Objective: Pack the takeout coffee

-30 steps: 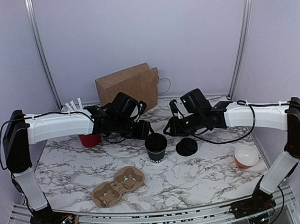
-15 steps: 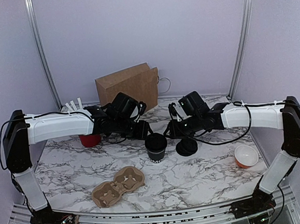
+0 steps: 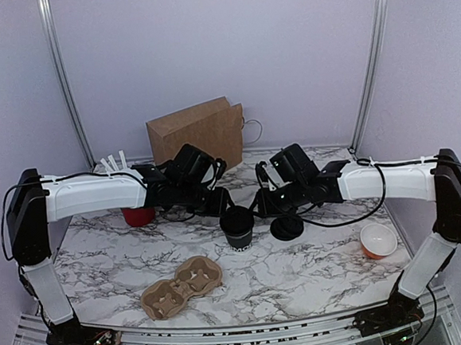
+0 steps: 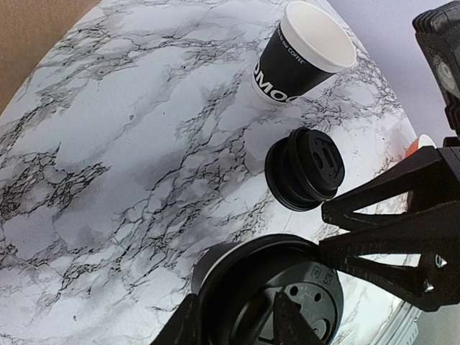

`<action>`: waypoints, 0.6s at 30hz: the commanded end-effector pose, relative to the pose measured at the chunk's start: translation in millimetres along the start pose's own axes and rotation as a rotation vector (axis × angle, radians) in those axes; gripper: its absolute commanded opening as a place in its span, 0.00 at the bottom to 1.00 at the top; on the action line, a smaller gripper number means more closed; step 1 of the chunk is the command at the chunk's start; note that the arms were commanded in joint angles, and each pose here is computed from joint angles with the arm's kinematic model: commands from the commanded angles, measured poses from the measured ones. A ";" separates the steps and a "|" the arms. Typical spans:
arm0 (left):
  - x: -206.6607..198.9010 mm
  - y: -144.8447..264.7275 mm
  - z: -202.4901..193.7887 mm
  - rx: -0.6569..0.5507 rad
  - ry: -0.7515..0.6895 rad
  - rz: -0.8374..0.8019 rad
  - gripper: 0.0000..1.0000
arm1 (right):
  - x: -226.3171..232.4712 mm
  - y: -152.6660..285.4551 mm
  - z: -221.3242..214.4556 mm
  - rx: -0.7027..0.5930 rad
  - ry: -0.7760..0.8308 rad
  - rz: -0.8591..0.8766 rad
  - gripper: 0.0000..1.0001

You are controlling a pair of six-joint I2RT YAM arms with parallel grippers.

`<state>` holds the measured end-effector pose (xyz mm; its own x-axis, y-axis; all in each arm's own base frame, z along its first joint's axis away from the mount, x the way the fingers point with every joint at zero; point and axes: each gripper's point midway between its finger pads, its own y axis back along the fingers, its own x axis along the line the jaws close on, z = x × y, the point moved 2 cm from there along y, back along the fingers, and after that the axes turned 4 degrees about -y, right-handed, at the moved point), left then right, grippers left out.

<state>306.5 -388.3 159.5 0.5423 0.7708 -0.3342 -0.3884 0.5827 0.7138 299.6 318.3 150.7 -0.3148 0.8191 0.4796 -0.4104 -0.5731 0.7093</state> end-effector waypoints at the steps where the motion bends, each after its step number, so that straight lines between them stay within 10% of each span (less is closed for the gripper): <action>1: -3.4 -4.2 2.9 0.009 -0.016 -0.013 0.34 | -0.5 -1.5 -8.9 0.011 -0.010 -0.024 0.29; 18: -8.6 -6.5 14.0 -0.011 -0.041 -0.017 0.35 | 3.5 11.9 -18.6 -0.001 -0.047 -0.034 0.29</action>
<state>309.9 -398.2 158.1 0.5660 0.7518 -0.3383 -0.3705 0.5986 0.7102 284.7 315.0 143.5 -0.2681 0.8361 0.4786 -0.4132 -0.5485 0.7269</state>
